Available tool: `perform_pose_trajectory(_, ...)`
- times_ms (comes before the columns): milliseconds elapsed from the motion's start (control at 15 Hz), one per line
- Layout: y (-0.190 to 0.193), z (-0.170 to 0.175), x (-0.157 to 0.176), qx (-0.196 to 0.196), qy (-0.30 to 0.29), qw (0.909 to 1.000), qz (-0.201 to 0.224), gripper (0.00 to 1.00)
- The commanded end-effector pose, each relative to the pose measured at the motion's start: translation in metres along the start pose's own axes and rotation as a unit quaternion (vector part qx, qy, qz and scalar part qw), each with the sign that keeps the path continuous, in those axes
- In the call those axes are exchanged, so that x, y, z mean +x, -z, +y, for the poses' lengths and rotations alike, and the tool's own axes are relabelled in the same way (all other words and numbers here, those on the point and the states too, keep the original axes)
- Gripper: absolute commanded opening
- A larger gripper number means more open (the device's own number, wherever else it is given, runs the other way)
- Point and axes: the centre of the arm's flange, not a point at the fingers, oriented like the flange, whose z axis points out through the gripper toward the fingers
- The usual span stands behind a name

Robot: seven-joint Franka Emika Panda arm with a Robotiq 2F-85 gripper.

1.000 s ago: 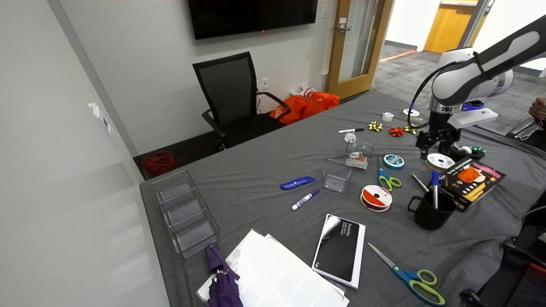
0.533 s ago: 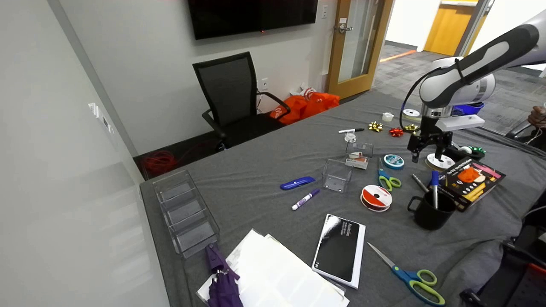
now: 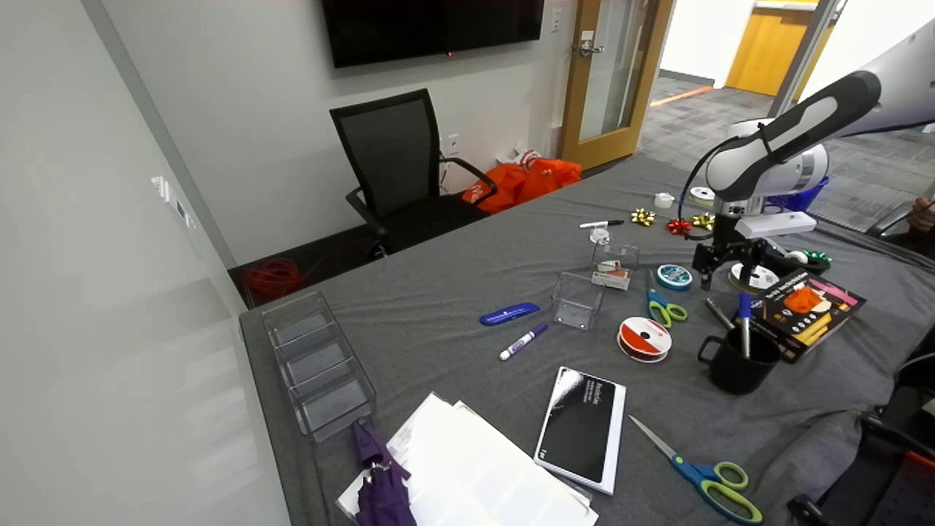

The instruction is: Pick up the blue marker from the tablecloth and put it in the black mug.

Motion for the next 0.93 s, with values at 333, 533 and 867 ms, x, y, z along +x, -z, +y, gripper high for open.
perform_pose_trajectory(333, -0.033, -0.006, 0.014, 0.012, -0.022, 0.9996, -0.015, 1.0)
perform_pose_trajectory(533, -0.038, -0.009, 0.018, 0.014, -0.033, 0.9992, -0.015, 1.0)
perform_pose_trajectory(867, -0.044, -0.01, 0.025, 0.011, -0.043, 0.9989, -0.014, 0.86)
